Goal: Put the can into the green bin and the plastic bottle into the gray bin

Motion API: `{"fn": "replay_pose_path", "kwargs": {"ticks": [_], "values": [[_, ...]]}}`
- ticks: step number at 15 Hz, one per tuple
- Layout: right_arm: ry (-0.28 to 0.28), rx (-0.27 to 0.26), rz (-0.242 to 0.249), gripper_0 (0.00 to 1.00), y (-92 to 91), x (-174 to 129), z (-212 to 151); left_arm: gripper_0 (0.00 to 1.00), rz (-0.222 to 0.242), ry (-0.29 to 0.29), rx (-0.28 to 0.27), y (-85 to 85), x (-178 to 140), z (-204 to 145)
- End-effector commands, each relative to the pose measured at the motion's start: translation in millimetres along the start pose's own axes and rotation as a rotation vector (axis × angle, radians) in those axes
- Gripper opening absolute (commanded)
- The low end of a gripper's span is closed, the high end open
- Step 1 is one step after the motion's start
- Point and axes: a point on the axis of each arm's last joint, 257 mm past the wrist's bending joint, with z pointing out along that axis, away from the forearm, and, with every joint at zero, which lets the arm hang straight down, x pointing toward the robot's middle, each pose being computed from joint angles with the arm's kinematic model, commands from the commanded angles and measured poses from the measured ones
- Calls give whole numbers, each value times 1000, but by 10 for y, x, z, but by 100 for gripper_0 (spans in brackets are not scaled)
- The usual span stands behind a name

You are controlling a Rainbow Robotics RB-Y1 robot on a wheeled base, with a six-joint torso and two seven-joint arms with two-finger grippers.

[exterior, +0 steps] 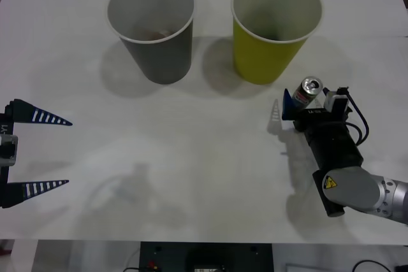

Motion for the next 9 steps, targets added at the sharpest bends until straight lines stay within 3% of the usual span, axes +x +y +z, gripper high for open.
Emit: {"fn": "replay_pose_path", "kwargs": {"ticks": [1,6,7,8,9], "values": [[-10,7,9,100,34,-42,76,100,0,0,0,0,0,0],[-14,11,-1,100,41,-54,156,100,0,0,0,0,0,0],[-15,12,-3,88,32,-57,156,100,0,0,0,0,0,0],[-17,11,-4,60,38,-74,167,100,0,0,0,0,0,0],[-19,10,-4,13,41,-82,172,100,0,0,0,0,0,0]]}}
